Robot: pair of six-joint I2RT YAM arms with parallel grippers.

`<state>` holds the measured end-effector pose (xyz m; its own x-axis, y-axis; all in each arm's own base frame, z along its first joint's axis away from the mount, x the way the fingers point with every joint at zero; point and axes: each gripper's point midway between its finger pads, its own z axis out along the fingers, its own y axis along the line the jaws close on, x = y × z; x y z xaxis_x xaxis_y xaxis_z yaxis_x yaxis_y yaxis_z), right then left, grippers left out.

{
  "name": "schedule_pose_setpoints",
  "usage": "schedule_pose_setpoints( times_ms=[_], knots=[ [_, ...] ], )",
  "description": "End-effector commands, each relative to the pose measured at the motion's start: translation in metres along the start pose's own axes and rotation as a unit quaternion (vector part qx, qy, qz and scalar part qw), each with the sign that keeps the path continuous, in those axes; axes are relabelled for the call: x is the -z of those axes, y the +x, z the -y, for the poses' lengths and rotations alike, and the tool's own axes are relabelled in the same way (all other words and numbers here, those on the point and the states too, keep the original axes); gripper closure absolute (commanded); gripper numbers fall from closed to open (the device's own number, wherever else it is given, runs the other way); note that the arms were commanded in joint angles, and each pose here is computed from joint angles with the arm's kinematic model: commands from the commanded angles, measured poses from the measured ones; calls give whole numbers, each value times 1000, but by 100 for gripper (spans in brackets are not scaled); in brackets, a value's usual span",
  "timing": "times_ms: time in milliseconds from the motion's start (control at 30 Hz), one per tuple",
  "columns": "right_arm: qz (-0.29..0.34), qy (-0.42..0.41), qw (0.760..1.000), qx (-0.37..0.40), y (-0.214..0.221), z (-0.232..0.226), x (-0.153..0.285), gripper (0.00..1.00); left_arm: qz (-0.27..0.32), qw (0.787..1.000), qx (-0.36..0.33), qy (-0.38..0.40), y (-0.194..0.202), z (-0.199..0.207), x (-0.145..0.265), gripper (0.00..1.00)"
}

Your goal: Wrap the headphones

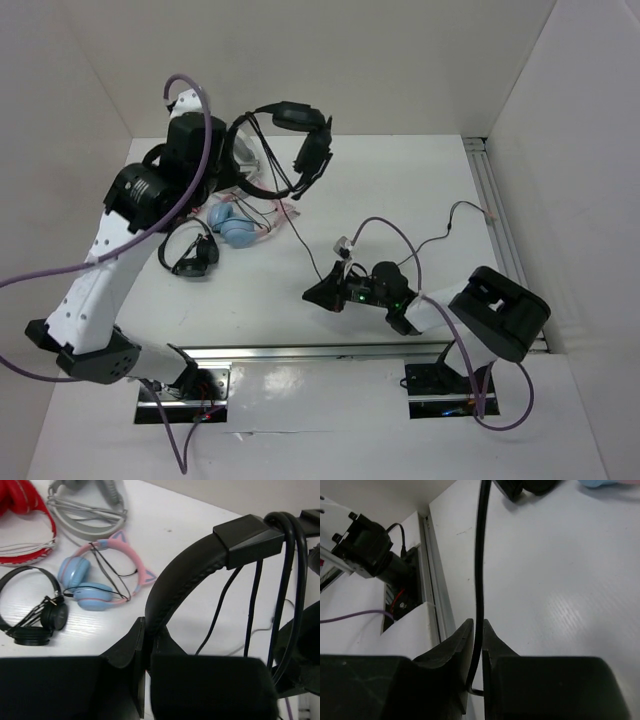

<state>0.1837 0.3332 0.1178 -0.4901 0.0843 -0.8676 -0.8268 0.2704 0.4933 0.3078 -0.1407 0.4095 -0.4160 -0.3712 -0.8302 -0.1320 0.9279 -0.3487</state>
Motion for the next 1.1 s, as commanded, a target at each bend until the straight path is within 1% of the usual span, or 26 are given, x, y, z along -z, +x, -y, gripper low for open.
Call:
schedule_pose_setpoints(
  times_ms=[0,33,100,133,200,233,300,333,400,467,500,567,667,767,833,1000,1033,1067],
  knots=[
    [53,-15,998,34,-19,-18,9,81,16,999,17,38,-28,9,-13,100],
    [55,-11,998,39,-20,-20,9,87,13,999,20,29,-29,6,-23,100],
    [48,2,998,48,-17,-19,14,94,5,1000,11,23,-28,1,-32,100],
    [46,10,997,55,-16,-18,14,100,-3,1000,16,21,-27,-6,-36,100],
    [36,23,997,61,-14,-18,18,100,-23,1000,12,11,-21,-14,-53,100],
    [30,26,997,63,-9,-20,20,100,-18,1000,15,15,-26,-16,-55,100],
    [29,28,997,69,-8,-25,25,100,-27,999,21,-9,-23,-34,-68,100],
    [30,32,997,69,-7,-25,28,100,-19,1000,16,-12,-27,-35,-69,100],
    [25,22,997,74,-4,-38,28,100,-12,999,17,-39,-31,-51,-78,100],
    [25,31,995,91,-12,-45,30,100,-6,998,13,-69,-30,-61,-84,100],
    [19,20,995,92,-11,-57,29,100,-18,996,7,-85,-20,-68,-93,100],
    [22,6,995,101,-22,-75,29,100,-11,994,11,-105,-19,-75,-97,100],
    [16,-19,993,116,-33,-100,26,100,-20,990,14,-138,-6,-88,-106,100],
    [1,-51,991,122,-41,-120,20,100,-16,986,20,-167,6,-92,-110,100],
    [-14,-72,989,127,-39,-134,15,100,-24,986,17,-162,17,-87,-113,100],
    [-52,-80,986,139,-43,-148,-9,100,-29,985,-3,-170,39,-78,-115,100],
    [-57,-93,983,147,-44,-153,-11,100,-33,984,-16,-177,48,-78,-116,100],
    [-74,-88,982,151,-41,-150,-12,100,-35,983,-23,-181,53,-79,-116,100]
  ],
)
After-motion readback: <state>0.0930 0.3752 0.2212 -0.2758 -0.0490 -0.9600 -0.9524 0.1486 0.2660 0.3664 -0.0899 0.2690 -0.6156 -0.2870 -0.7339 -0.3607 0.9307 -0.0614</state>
